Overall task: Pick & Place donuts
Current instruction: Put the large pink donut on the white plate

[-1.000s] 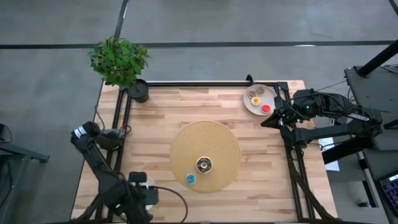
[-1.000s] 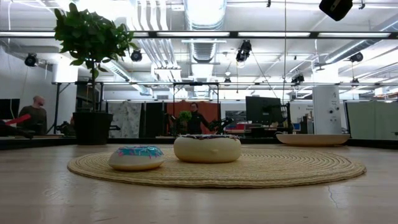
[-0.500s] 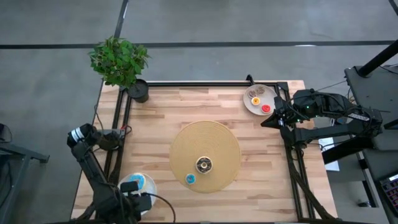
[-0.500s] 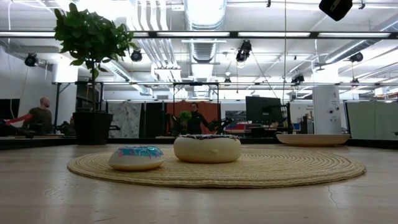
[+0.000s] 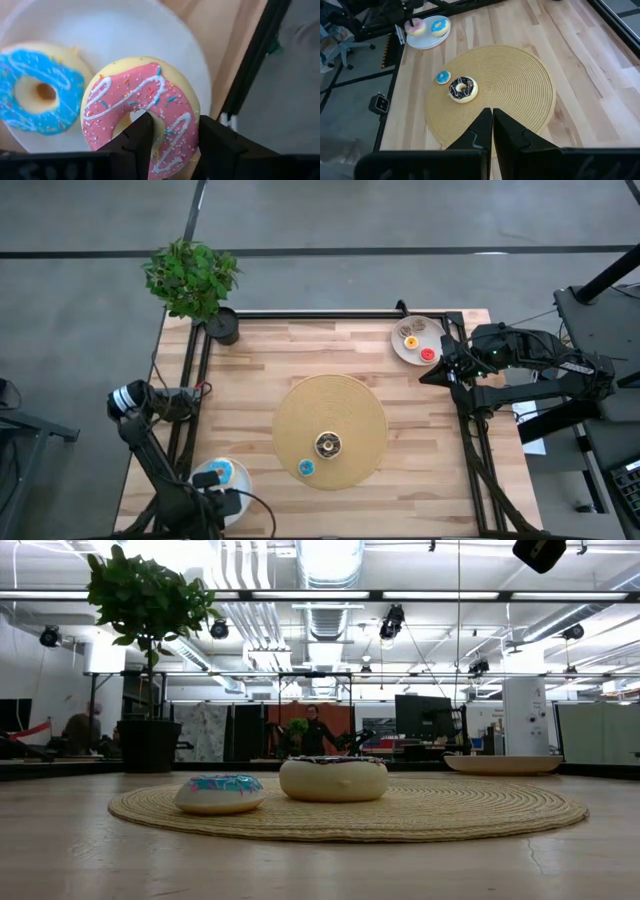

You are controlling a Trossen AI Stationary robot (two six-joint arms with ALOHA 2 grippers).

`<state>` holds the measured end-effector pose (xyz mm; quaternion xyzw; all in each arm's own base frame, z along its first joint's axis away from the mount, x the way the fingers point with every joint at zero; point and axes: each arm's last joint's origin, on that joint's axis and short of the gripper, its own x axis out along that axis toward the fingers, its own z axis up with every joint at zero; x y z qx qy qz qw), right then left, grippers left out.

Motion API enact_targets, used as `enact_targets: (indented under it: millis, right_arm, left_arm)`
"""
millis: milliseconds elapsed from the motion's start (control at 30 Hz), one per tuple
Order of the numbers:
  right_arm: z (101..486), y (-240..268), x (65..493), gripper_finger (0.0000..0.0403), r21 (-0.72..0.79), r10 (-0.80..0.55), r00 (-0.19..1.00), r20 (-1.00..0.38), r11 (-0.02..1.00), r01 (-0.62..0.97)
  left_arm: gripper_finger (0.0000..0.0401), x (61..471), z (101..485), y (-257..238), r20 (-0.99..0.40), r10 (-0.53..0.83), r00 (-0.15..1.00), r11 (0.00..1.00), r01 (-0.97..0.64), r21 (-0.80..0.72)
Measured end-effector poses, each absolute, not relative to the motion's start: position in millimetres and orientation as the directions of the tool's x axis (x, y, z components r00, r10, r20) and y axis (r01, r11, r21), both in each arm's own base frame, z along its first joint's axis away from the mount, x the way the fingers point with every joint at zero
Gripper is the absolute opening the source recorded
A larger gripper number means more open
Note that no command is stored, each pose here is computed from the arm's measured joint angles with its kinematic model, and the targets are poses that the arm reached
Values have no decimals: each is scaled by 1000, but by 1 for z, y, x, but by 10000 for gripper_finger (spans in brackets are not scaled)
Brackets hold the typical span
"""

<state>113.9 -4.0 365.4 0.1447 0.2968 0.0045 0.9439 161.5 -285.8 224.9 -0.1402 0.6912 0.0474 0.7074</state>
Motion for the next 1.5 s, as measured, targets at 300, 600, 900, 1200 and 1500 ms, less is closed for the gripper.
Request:
enact_targets:
  millis: [300, 600, 900, 1200, 1500]
  right_arm:
    - [366, -4, 114, 9, 278, 94, 827, -554, 957, 78]
    - [366, -5, 115, 9, 261, 65, 832, -552, 960, 98]
    - [367, -5, 115, 9, 269, 64, 835, -546, 958, 103]
    - [368, -5, 116, 9, 284, 63, 842, -537, 953, 110]
    - [370, -5, 116, 9, 294, 62, 851, -521, 949, 111]
  left_arm:
    - [122, 143, 214, -291, -993, -120, -9, 965, -236, -114]
    - [122, 128, 208, -295, -993, -113, -17, 959, -263, -104]
    - [122, 119, 197, -293, -995, -93, -29, 961, -266, -82]
    - [122, 116, 185, -287, -997, -61, -46, 964, -263, -47]
    - [122, 114, 179, -283, -995, -49, -81, 969, -247, -28]
